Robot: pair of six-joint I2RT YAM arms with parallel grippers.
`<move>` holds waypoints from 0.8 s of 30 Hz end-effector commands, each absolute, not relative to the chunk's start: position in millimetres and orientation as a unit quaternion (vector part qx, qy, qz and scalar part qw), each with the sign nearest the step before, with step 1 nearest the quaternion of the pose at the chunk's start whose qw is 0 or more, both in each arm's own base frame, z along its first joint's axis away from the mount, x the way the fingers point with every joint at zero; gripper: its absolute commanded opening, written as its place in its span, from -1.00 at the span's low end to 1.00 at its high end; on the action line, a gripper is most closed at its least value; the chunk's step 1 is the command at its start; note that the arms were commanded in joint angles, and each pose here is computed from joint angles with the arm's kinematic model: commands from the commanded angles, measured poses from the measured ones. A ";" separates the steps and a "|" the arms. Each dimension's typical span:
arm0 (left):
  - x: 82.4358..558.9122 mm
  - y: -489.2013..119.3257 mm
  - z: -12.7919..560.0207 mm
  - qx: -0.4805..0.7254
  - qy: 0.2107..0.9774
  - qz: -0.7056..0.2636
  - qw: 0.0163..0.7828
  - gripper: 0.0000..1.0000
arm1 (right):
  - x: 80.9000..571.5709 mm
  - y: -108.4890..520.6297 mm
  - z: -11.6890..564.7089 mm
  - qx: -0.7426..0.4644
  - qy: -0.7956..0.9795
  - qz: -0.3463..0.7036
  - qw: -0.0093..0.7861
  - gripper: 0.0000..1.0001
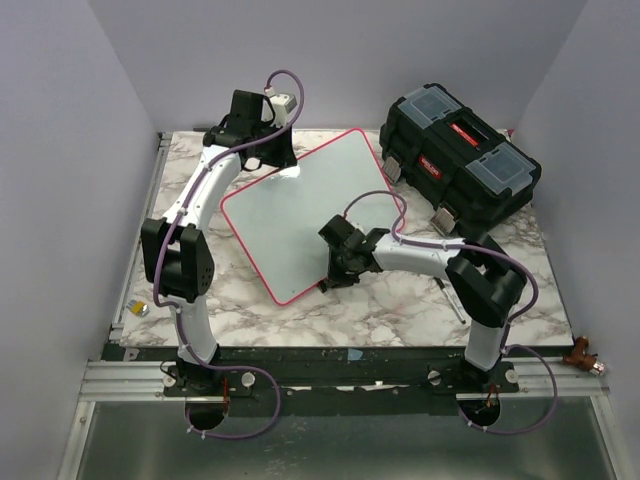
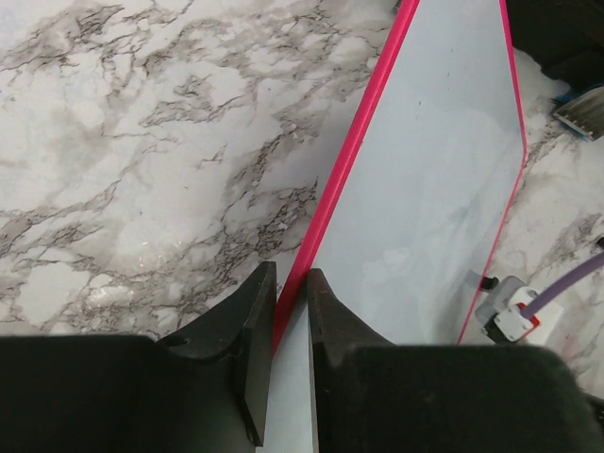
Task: Write a sentence on the whiteboard
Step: Move the whiteboard to the center of the board.
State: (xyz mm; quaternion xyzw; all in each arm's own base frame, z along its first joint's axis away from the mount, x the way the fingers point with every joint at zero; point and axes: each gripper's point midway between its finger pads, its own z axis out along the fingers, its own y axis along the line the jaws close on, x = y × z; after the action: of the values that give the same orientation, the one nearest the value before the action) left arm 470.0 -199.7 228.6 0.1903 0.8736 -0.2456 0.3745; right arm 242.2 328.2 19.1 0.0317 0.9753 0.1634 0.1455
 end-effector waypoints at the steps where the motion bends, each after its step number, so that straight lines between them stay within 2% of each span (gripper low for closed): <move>1: 439.5 -199.8 205.6 0.183 0.895 -0.249 0.321 -0.85 | 251.1 309.3 20.6 0.024 0.970 0.138 0.197 -0.46; 7: 443.7 -198.6 214.7 0.183 0.891 -0.243 0.336 -0.80 | 243.1 302.3 44.0 -0.002 0.964 0.160 0.214 -0.09; 15: 444.8 -197.1 225.2 0.174 0.888 -0.240 0.352 -0.56 | 237.7 289.4 68.2 -0.018 0.958 0.165 0.236 0.03; 17: 444.2 -196.4 232.6 0.173 0.885 -0.240 0.360 -0.40 | 236.7 279.4 74.1 -0.018 0.956 0.153 0.248 0.03; 20: 444.0 -197.2 242.4 0.177 0.879 -0.242 0.370 0.01 | 232.7 261.0 78.8 -0.021 0.955 0.134 0.263 0.08; 24: 444.2 -197.0 250.7 0.179 0.875 -0.242 0.378 0.32 | 230.0 224.6 85.3 -0.007 0.952 0.082 0.295 0.19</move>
State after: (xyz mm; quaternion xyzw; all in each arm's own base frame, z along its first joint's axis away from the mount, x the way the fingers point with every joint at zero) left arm 457.2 -191.7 220.0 0.1689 0.8886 -0.2274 0.3607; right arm 233.1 269.4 86.5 -0.0123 0.9508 0.1599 0.2651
